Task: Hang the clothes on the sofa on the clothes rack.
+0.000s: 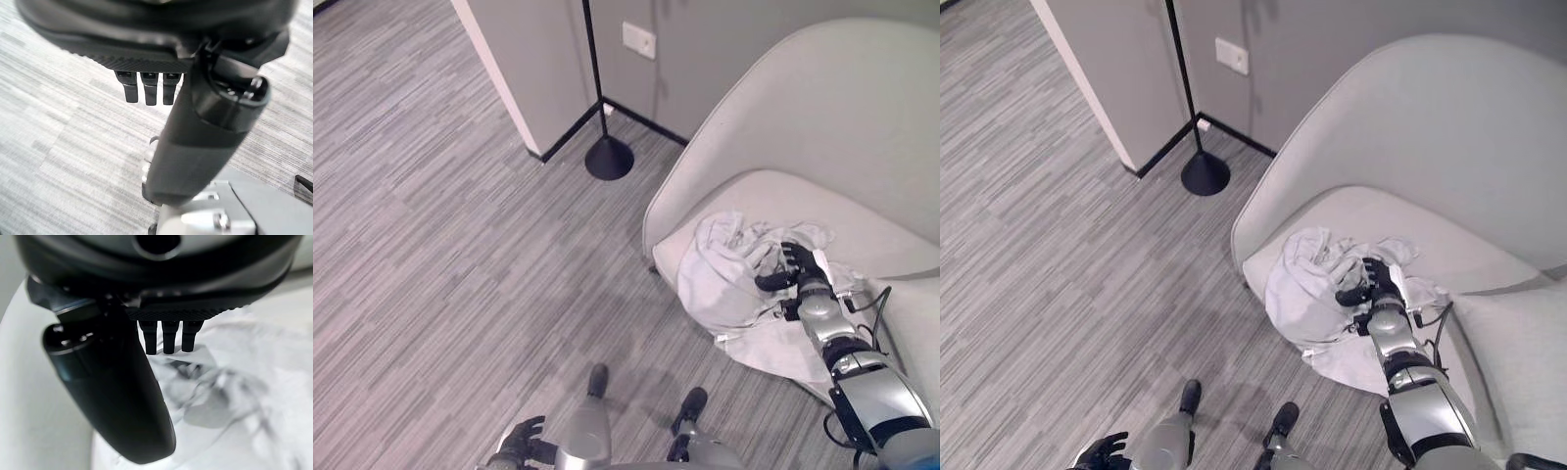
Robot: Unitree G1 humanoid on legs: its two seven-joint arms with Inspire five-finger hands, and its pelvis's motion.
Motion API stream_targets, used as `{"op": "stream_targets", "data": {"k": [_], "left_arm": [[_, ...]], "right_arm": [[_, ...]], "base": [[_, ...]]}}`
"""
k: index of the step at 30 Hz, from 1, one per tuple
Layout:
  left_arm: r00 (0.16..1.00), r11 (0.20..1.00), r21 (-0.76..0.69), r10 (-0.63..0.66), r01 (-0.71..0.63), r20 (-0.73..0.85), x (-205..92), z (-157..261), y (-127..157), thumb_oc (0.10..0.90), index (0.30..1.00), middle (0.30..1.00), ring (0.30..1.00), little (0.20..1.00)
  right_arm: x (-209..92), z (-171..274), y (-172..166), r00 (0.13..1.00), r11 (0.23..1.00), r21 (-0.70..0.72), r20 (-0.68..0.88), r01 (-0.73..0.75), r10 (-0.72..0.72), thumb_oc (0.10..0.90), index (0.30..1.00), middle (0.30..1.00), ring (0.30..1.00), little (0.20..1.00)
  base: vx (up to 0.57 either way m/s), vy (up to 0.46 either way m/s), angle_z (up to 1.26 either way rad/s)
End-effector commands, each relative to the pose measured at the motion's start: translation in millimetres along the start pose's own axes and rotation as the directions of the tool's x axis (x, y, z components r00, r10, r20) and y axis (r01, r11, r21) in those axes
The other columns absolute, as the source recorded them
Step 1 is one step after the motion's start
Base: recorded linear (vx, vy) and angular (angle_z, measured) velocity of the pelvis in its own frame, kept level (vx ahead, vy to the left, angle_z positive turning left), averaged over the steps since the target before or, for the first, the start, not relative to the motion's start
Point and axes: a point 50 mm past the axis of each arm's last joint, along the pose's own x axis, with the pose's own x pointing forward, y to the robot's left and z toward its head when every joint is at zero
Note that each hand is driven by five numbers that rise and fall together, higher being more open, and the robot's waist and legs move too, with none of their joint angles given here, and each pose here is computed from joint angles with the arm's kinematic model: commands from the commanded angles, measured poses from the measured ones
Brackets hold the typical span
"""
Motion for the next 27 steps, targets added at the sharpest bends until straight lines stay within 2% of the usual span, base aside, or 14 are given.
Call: {"op": "stream_targets", "data": {"k": [1,2,4,5,6,9,14,17,19,23,27], "left_arm": [[0.997,0.997,0.073,-0.043,0.038,0.063,3,15,-13,0.8,0.9,0.9,0.9,0.9],[0.994,0.995,0.096,-0.045,0.036,0.1,4,24,-16,0.8,0.9,0.9,0.9,0.9],[0.991,0.993,0.112,-0.047,0.033,0.124,4,31,-19,0.8,0.9,0.9,0.9,0.9],[0.988,0.99,0.139,-0.049,0.029,0.146,5,36,-21,0.8,0.9,0.9,0.9,0.9],[0.988,0.99,0.14,-0.049,0.029,0.145,5,36,-21,0.8,0.9,0.9,0.9,0.9],[0.978,0.98,0.201,-0.048,0.006,0.201,6,50,-24,0.8,0.9,0.9,0.9,0.9],[0.967,0.961,0.278,-0.062,-0.009,0.245,6,60,-27,0.8,0.9,0.9,0.9,0.9],[0.964,0.962,0.274,-0.06,-0.014,0.26,6,64,-25,0.8,0.9,0.9,0.9,0.9],[0.961,0.962,0.271,-0.05,-0.026,0.271,5,66,-24,0.8,0.9,0.9,0.9,0.9],[0.959,0.963,0.269,-0.049,-0.029,0.28,5,68,-25,0.8,0.9,0.9,0.9,0.9],[0.954,0.946,0.322,-0.068,-0.031,0.293,5,70,-26,0.8,0.9,0.9,0.9,0.9]], "right_arm": [[9,28,-59,0.965,0.969,-0.047,0.115,0.242,-0.236,0.8,0.9,0.9,0.9,0.9],[9,34,-76,0.934,0.937,-0.071,0.141,0.341,-0.329,0.8,0.9,0.9,0.9,0.9],[7,39,-84,0.901,0.908,-0.078,0.184,0.412,-0.394,0.8,0.9,0.9,0.9,0.9],[3,48,-91,0.861,0.876,-0.096,0.261,0.472,-0.436,0.8,0.9,0.9,0.9,0.9],[3,47,-91,0.861,0.876,-0.097,0.26,0.473,-0.436,0.8,0.9,0.9,0.9,0.9],[-13,59,-97,0.767,0.821,-0.084,0.419,0.565,-0.486,0.8,0.9,0.9,0.9,0.9],[-25,56,-104,0.689,0.76,-0.067,0.48,0.647,-0.544,0.8,0.9,0.9,0.9,0.9],[-16,47,-98,0.752,0.797,-0.084,0.402,0.599,-0.523,0.8,0.9,0.9,0.9,0.9],[-7,26,-86,0.83,0.841,-0.101,0.264,0.531,-0.492,0.8,0.9,0.9,0.9,0.9],[-4,9,-74,0.874,0.874,-0.103,0.169,0.476,-0.456,0.8,0.9,0.9,0.9,0.9],[2,0,-74,0.9,0.9,0.029,0.002,0.436,-0.436,0.8,0.9,0.9,0.9,0.9]], "base": [[-0.04,0.064,0.11],[-0.03,0.053,0.19],[-0.03,0.057,0.15],[-0.01,0.033,0.07],[-0.01,0.037,0.05],[0.0,0.011,-0.01],[0.0,0.0,0.0],[-0.02,0.01,0.0],[-0.02,0.013,0.01],[0.04,-0.019,0.01],[0.01,0.003,0.02]]}}
